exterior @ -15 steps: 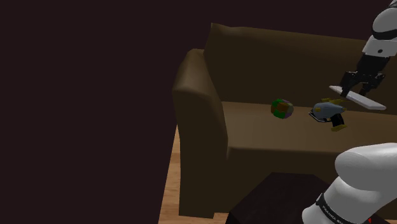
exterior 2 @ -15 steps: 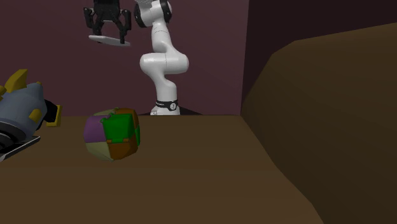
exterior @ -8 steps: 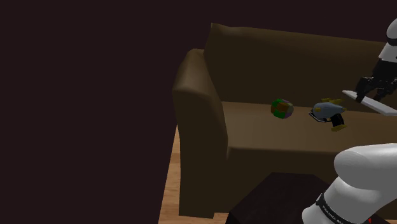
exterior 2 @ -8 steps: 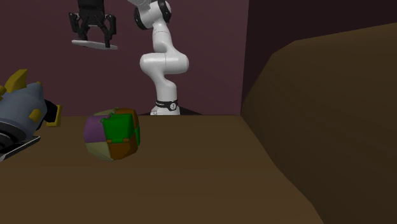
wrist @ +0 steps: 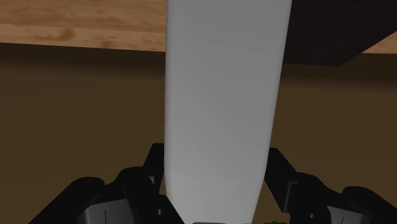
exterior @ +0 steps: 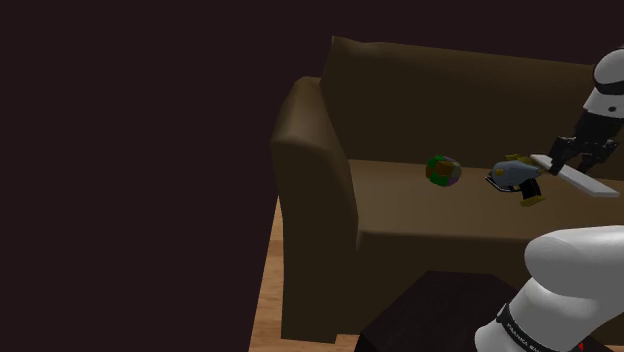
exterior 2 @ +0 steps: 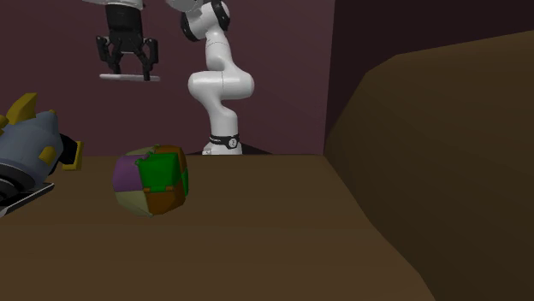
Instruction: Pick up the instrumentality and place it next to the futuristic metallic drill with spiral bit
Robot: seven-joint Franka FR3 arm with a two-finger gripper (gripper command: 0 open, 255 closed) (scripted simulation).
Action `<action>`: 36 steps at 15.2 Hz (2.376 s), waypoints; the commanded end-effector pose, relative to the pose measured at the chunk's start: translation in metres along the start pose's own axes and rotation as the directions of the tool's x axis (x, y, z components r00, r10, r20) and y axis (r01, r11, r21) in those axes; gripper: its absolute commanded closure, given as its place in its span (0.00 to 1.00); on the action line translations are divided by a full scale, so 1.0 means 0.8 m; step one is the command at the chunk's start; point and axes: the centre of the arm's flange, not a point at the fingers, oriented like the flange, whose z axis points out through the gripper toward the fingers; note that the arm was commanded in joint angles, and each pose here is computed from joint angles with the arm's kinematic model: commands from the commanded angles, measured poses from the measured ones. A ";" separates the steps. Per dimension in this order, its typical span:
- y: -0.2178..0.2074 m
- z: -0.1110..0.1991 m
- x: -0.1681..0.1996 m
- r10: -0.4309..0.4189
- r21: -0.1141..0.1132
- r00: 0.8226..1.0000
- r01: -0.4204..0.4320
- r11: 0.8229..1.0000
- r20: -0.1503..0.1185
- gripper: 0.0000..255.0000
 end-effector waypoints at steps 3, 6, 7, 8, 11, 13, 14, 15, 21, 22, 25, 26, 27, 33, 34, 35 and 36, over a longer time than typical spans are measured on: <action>0.000 0.025 -0.002 0.000 0.000 1.000 0.000 1.000 -0.001 1.00; -0.001 0.045 -0.002 0.000 0.000 1.000 0.000 1.000 -0.001 1.00; -0.001 0.052 -0.002 0.000 0.000 1.000 0.000 1.000 -0.001 1.00; -0.001 0.058 -0.002 0.000 0.000 1.000 0.000 1.000 -0.001 1.00; -0.002 0.078 -0.002 0.000 0.000 1.000 0.000 1.000 -0.001 1.00; -0.002 0.091 -0.003 0.000 0.000 1.000 0.000 1.000 -0.001 1.00; -0.003 0.098 -0.003 0.000 0.000 1.000 0.000 1.000 -0.001 1.00; -0.003 0.104 -0.003 0.000 0.000 1.000 0.000 1.000 -0.001 1.00; -0.004 0.144 -0.003 0.000 0.000 1.000 0.000 1.000 -0.001 1.00; -0.004 0.151 -0.003 0.000 0.000 1.000 0.000 1.000 -0.001 1.00; -0.005 0.170 -0.003 0.000 0.000 1.000 0.000 1.000 -0.001 1.00; -0.005 0.177 -0.003 0.000 0.000 1.000 0.000 1.000 -0.001 1.00; -0.005 0.184 -0.004 0.000 0.000 1.000 0.000 1.000 -0.001 1.00; -0.006 0.199 -0.004 0.000 0.000 1.000 0.000 1.000 -0.001 1.00; -0.006 0.199 -0.004 0.000 0.000 1.000 0.000 1.000 -0.001 1.00; -0.006 0.199 -0.004 0.000 0.000 1.000 0.000 1.000 -0.001 1.00; -0.006 0.199 -0.004 0.000 0.000 1.000 0.000 1.000 -0.001 1.00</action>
